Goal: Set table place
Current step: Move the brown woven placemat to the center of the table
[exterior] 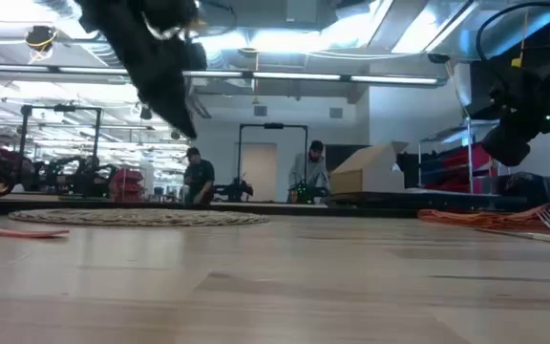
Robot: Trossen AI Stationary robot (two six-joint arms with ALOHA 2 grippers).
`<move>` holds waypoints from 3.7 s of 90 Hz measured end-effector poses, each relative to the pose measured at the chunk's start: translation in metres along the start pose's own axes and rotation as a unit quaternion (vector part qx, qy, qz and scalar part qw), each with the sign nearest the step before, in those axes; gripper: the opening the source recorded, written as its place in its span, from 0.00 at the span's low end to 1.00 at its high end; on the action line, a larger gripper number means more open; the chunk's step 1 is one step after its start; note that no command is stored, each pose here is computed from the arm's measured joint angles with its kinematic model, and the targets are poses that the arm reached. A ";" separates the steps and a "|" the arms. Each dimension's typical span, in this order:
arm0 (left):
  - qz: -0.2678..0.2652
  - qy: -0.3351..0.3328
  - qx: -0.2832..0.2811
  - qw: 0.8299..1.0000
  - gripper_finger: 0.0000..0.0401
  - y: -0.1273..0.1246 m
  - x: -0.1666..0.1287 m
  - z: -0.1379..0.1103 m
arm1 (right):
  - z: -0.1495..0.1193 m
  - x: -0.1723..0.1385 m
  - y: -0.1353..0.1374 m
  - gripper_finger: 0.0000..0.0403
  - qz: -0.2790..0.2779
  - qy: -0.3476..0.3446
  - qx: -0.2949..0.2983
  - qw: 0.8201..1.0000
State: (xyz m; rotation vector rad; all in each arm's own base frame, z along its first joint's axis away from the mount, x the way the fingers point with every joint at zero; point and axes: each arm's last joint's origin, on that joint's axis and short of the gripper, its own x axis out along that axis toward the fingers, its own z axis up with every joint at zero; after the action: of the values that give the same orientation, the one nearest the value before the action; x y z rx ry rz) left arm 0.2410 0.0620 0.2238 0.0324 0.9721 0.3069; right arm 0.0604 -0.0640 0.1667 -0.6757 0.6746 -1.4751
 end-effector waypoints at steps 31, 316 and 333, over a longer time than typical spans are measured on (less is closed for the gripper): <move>0.033 0.064 0.026 0.997 0.00 -0.013 0.024 -0.006 | 0.000 0.000 0.000 0.00 0.000 0.000 0.000 1.000; -0.100 -0.025 -0.022 0.994 0.00 -0.074 0.124 0.023 | 0.034 -0.022 -0.001 0.00 0.457 -0.397 0.311 0.733; -0.099 0.007 -0.031 0.995 0.00 -0.074 0.118 0.031 | 0.036 -0.023 -0.004 0.00 0.488 -0.360 0.297 0.738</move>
State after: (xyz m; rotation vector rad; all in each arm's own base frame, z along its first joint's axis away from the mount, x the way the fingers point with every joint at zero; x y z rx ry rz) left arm 0.3462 0.0265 0.1343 -0.1214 0.9701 0.1545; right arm 0.0856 -0.0415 0.1933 -0.2359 -0.1190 -0.2953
